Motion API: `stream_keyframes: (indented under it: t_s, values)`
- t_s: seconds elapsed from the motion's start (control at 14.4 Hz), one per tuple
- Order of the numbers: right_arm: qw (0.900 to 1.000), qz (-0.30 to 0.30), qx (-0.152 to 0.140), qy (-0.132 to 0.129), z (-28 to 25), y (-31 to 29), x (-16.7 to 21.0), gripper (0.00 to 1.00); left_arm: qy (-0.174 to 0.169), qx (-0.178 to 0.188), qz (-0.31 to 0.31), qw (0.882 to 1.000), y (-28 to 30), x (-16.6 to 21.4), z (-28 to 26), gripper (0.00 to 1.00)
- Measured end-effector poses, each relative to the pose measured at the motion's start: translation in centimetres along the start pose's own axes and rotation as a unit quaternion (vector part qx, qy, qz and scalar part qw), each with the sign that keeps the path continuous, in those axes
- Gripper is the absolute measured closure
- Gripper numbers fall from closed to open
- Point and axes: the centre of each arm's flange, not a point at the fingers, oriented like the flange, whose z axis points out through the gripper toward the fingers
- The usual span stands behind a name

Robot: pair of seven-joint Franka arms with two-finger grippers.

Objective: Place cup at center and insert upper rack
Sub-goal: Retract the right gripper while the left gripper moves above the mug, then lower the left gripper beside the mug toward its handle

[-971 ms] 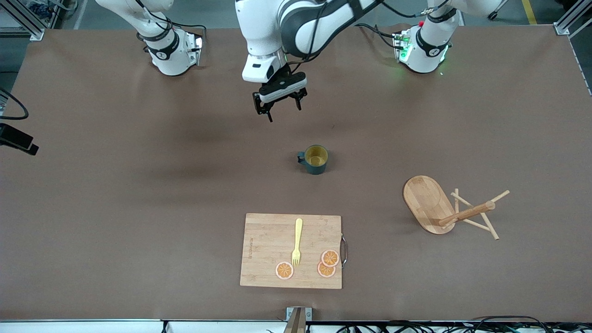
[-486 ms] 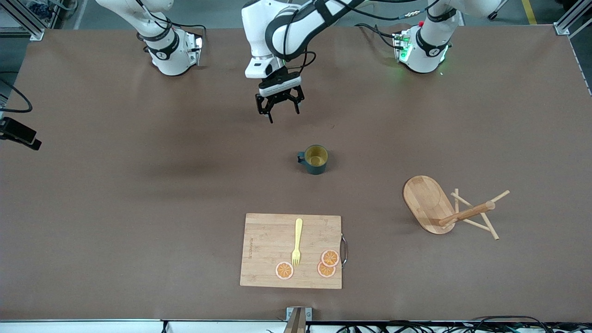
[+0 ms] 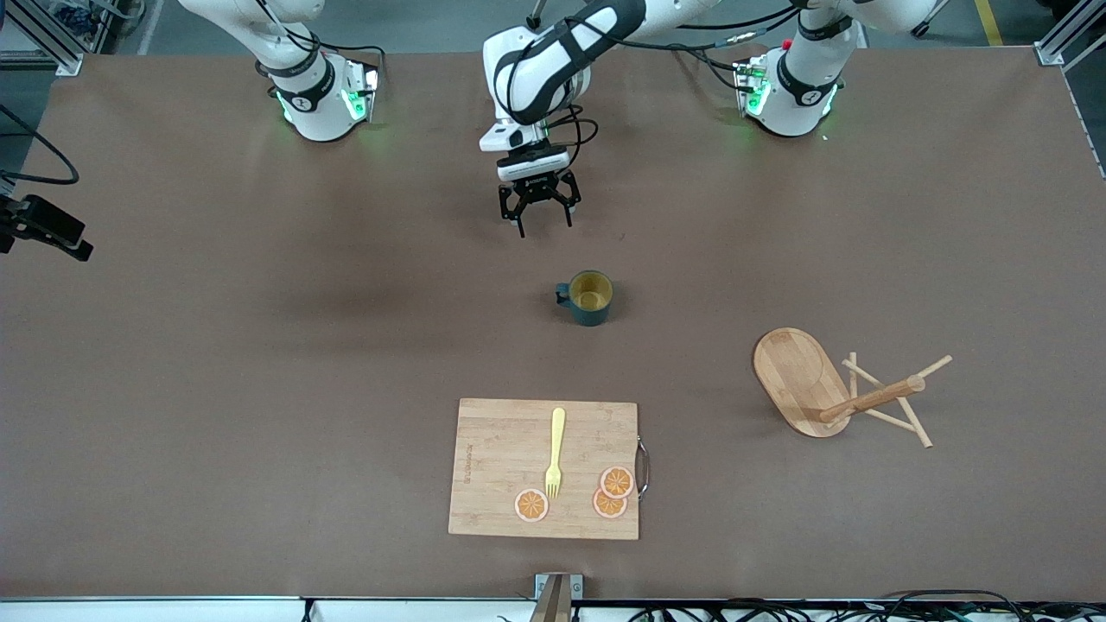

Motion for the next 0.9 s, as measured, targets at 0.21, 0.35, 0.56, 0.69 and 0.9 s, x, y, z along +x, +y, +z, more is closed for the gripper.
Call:
stream_keyframes:
  t_s: [0.21, 0.35, 0.56, 0.69, 0.9]
  values:
    - [1.000, -0.004, 0.000, 0.001, 0.0, -0.4, 0.0, 0.00, 0.027, -0.017, 0.028, 0.999, -0.2, -0.7, 1.2, 0.00]
    - [1.000, -0.006, 0.000, 0.000, 0.1, -0.7, 0.0, 0.00, 0.044, -0.029, 0.036, 0.998, -0.2, -0.9, 1.8, 0.00]
    - [1.000, -0.006, 0.000, -0.002, 0.3, -0.7, 0.0, 0.00, 0.064, -0.048, 0.034, 0.996, -0.3, -1.9, 2.9, 0.00]
    - [1.000, -0.006, 0.000, -0.003, 0.3, -0.7, 0.0, 0.00, 0.072, -0.053, 0.037, 0.995, -0.5, -2.6, 3.8, 0.00]
    - [1.000, -0.007, 0.000, -0.004, 0.3, -0.7, -0.1, 0.00, 0.092, -0.058, 0.054, 0.993, -1.0, -2.8, 5.5, 0.00]
